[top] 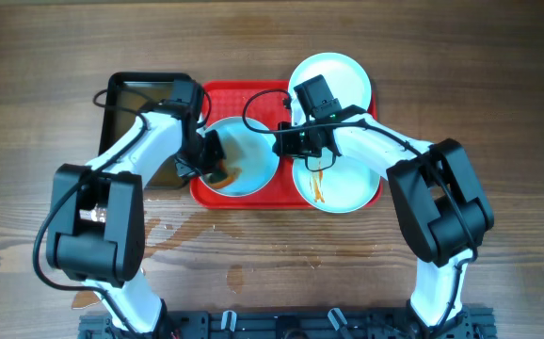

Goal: Clean dirty plates on tray and stack at the side
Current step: 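Scrub the held plate with the sponge in the left gripper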

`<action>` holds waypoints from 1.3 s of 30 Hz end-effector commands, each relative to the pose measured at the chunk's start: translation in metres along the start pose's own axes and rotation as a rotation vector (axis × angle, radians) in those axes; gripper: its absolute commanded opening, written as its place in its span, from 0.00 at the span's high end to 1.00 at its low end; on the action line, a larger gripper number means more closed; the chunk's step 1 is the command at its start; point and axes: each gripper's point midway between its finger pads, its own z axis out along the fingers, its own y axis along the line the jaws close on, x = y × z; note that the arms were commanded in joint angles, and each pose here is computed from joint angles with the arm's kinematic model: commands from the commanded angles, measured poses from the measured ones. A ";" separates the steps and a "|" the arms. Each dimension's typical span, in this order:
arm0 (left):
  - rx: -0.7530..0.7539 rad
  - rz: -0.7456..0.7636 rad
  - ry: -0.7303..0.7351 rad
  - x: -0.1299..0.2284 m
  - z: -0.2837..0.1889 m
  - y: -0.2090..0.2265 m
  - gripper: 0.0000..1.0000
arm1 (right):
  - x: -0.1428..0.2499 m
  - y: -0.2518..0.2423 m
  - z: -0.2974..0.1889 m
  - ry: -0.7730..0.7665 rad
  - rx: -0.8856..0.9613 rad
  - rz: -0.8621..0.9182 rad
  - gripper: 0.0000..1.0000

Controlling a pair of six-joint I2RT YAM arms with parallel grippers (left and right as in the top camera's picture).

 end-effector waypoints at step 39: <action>0.165 0.195 0.199 0.054 0.064 -0.047 0.96 | -0.004 0.005 0.004 0.001 -0.032 0.050 0.96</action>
